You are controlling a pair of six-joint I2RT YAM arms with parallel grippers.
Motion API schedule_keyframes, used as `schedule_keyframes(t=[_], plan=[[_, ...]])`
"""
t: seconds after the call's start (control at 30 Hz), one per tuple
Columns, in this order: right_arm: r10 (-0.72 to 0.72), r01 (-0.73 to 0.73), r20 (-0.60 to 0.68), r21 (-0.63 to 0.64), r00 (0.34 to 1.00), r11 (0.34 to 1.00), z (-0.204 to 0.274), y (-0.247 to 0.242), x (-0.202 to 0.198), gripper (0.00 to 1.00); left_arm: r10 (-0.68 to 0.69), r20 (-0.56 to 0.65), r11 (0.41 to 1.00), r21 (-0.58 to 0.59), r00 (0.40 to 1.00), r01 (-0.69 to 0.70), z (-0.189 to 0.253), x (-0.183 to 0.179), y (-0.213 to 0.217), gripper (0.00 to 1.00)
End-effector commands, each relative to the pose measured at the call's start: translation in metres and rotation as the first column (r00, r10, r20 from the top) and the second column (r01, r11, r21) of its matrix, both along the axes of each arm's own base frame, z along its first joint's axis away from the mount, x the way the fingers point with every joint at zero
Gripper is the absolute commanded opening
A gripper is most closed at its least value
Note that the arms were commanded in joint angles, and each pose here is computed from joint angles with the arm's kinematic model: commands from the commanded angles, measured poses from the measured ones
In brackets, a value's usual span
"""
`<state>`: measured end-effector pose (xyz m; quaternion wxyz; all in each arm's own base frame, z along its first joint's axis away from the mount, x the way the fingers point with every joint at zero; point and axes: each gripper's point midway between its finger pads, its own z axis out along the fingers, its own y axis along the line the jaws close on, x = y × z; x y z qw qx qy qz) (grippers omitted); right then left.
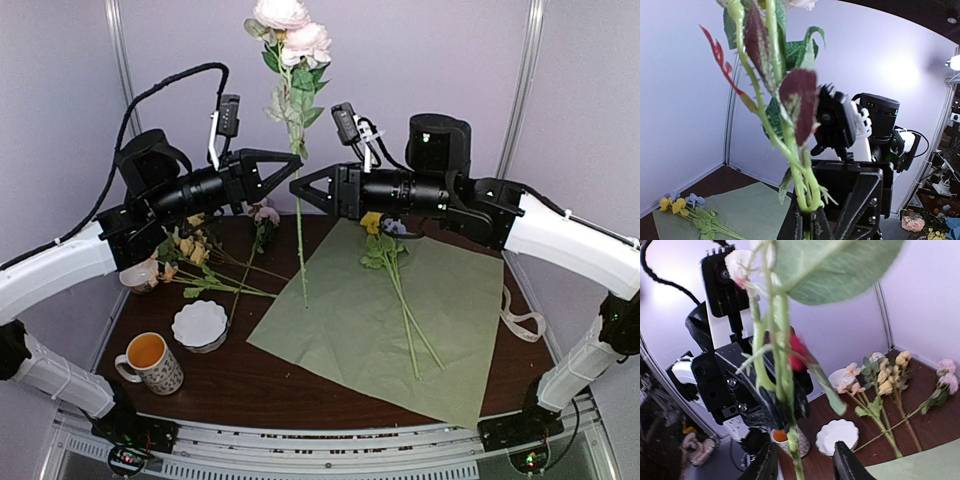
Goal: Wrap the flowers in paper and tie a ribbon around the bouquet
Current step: Pass from the left arm to the right, then place the fake flower on the flattened wrapping paper.
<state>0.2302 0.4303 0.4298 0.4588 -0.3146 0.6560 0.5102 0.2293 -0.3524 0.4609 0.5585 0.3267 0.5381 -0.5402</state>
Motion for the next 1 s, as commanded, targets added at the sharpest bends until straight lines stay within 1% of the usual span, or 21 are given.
schedule_keyframes(t=[0.0,0.07,0.13,0.17,0.2,0.23,0.27,0.3,0.37,0.4,0.47,0.5,0.57,0.6,0.67,0.7,0.77,0.8,0.87,0.9,0.97], plan=[[-0.044,0.044,-0.002,-0.009,0.999,0.999,-0.008,0.002,0.008,0.21,-0.043,0.075,0.998,-0.038,0.996,0.046,0.016,-0.009,-0.004,0.00],[-0.079,0.078,-0.008,-0.031,0.997,0.996,-0.012,-0.003,0.014,0.03,-0.042,0.072,0.998,-0.036,0.997,0.044,0.015,-0.009,-0.004,0.00],[-0.141,0.138,-0.029,-0.066,0.990,0.988,-0.021,-0.012,0.025,0.00,-0.010,0.058,1.000,-0.028,0.998,0.012,0.012,-0.004,-0.003,0.00],[-0.180,0.175,-0.047,-0.089,0.983,0.981,-0.027,-0.020,0.033,0.00,0.032,0.042,0.999,-0.014,0.999,-0.031,0.008,0.004,-0.001,0.16],[-0.230,0.220,-0.067,-0.126,0.971,0.967,-0.037,-0.031,0.044,0.00,0.095,0.017,0.995,0.014,0.995,-0.095,0.001,0.015,0.001,0.44],[-0.295,0.275,-0.091,-0.190,0.951,0.943,-0.053,-0.044,0.057,0.00,0.185,-0.016,0.981,0.058,0.983,-0.184,-0.008,0.031,0.007,0.69],[-0.363,0.322,-0.116,-0.269,0.925,0.908,-0.072,-0.060,0.070,0.00,0.278,-0.042,0.956,0.108,0.960,-0.272,-0.018,0.049,0.016,0.80],[-0.448,0.376,-0.136,-0.364,0.883,0.852,-0.096,-0.082,0.085,0.00,0.372,-0.071,0.918,0.179,0.926,-0.355,-0.033,0.067,0.027,0.83],[-0.627,0.456,-0.117,-0.586,0.770,0.670,-0.147,-0.133,0.107,0.00,0.547,-0.113,0.811,0.317,0.829,-0.492,-0.063,0.103,0.058,0.83],[-0.697,0.471,-0.070,-0.688,0.714,0.552,-0.170,-0.160,0.111,0.00,0.642,-0.127,0.732,0.394,0.756,-0.555,-0.082,0.122,0.081,0.83],[-0.762,0.447,0.019,-0.819,0.648,0.360,-0.206,-0.200,0.111,0.00,0.763,-0.163,0.602,0.532,0.626,-0.596,-0.122,0.147,0.119,0.83],[-0.774,0.425,0.048,-0.856,0.632,0.294,-0.221,-0.213,0.110,0.00,0.789,-0.192,0.570,0.584,0.584,-0.578,-0.143,0.157,0.135,0.82],[-0.792,0.375,0.070,-0.903,0.607,0.208,-0.249,-0.231,0.110,0.00,0.806,-0.258,0.549,0.662,0.533,-0.510,-0.187,0.172,0.153,0.82],[-0.804,0.348,0.071,-0.921,0.591,0.174,-0.264,-0.239,0.110,0.00,0.819,-0.281,0.532,0.697,0.499,-0.481,-0.209,0.179,0.163,0.81],[-0.821,0.312,0.066,-0.940,0.567,0.140,-0.287,-0.248,0.113,0.00,0.852,-0.303,0.485,0.762,0.426,-0.428,-0.248,0.187,0.181,0.78],[-0.829,0.301,0.062,-0.944,0.556,0.132,-0.297,-0.251,0.115,0.00,0.862,-0.312,0.470,0.785,0.399,-0.403,-0.263,0.191,0.187,0.77],[-0.832,0.278,0.039,-0.950,0.554,0.141,-0.314,-0.249,0.118,0.04,0.867,-0.329,0.463,0.809,0.374,-0.362,-0.287,0.196,0.191,0.74],[-0.833,0.272,0.030,-0.951,0.553,0.146,-0.321,-0.247,0.121,0.09,0.869,-0.332,0.460,0.817,0.368,-0.347,-0.297,0.199,0.191,0.72],[-0.834,0.260,0.018,-0.954,0.551,0.151,-0.330,-0.243,0.125,0.28,0.875,-0.324,0.441,0.839,0.359,-0.319,-0.315,0.205,0.192,0.68],[-0.836,0.252,0.014,-0.956,0.549,0.149,-0.334,-0.243,0.125,0.34,0.875,-0.318,0.434,0.849,0.364,-0.301,-0.322,0.208,0.191,0.65],[-0.837,0.243,0.007,-0.958,0.548,0.151,-0.336,-0.241,0.127,0.41,0.876,-0.306,0.411,0.878,0.372,-0.247,-0.339,0.212,0.189,0.58]])
